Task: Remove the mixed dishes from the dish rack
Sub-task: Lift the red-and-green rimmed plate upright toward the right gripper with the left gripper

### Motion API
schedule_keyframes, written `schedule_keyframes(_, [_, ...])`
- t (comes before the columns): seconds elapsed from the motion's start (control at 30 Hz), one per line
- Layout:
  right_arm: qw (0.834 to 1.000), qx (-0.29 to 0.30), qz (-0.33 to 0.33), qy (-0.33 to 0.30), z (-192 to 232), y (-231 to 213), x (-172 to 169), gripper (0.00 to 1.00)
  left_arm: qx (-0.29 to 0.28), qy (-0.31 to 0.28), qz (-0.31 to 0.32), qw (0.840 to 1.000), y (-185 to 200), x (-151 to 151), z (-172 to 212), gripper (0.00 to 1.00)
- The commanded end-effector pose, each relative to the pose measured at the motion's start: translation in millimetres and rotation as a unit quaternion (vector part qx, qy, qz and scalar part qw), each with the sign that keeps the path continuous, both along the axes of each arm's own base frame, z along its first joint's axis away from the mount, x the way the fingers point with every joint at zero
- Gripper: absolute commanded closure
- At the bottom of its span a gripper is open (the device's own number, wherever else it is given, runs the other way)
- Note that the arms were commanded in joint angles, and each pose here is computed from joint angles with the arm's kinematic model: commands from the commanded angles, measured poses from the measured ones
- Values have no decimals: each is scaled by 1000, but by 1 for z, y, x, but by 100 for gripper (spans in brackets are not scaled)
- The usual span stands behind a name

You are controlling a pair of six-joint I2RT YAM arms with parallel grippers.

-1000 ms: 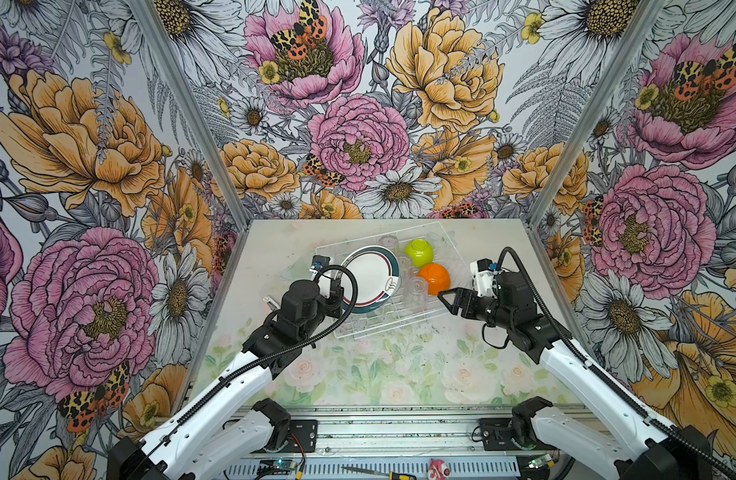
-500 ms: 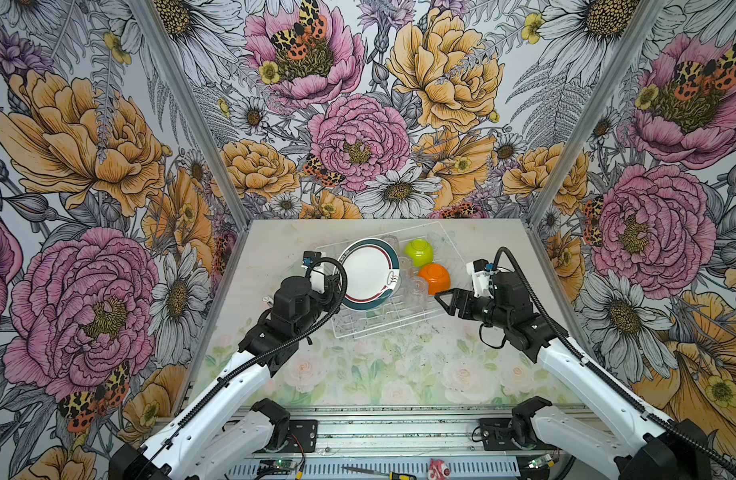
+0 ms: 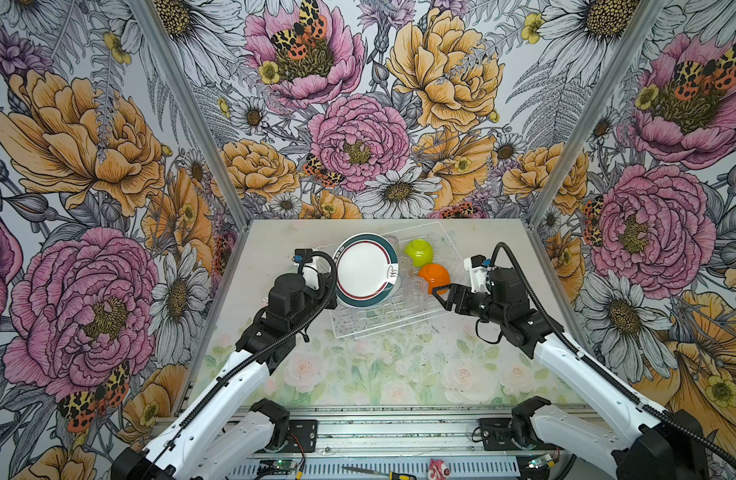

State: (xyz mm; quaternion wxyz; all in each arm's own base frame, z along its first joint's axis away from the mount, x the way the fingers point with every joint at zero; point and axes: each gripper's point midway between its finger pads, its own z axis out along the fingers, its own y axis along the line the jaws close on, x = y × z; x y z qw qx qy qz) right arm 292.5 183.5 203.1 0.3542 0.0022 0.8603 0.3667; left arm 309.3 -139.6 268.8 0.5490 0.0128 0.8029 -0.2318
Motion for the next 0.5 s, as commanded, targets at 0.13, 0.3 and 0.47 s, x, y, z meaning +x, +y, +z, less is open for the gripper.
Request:
schedule_keyframes(0.13, [998,47,6,-39,34,17,15,21,-87,-24,-12,996,-7,8,41,100])
schedule_keyframes(0.3, [994,92,16,-55,49,30,21,22,-103,-7,-16,995,-13,14,39,100])
schedule_keyframes(0.47, [991,116,17,-66,54,40,26,23,-125,6,-42,991,-25,18,42,100])
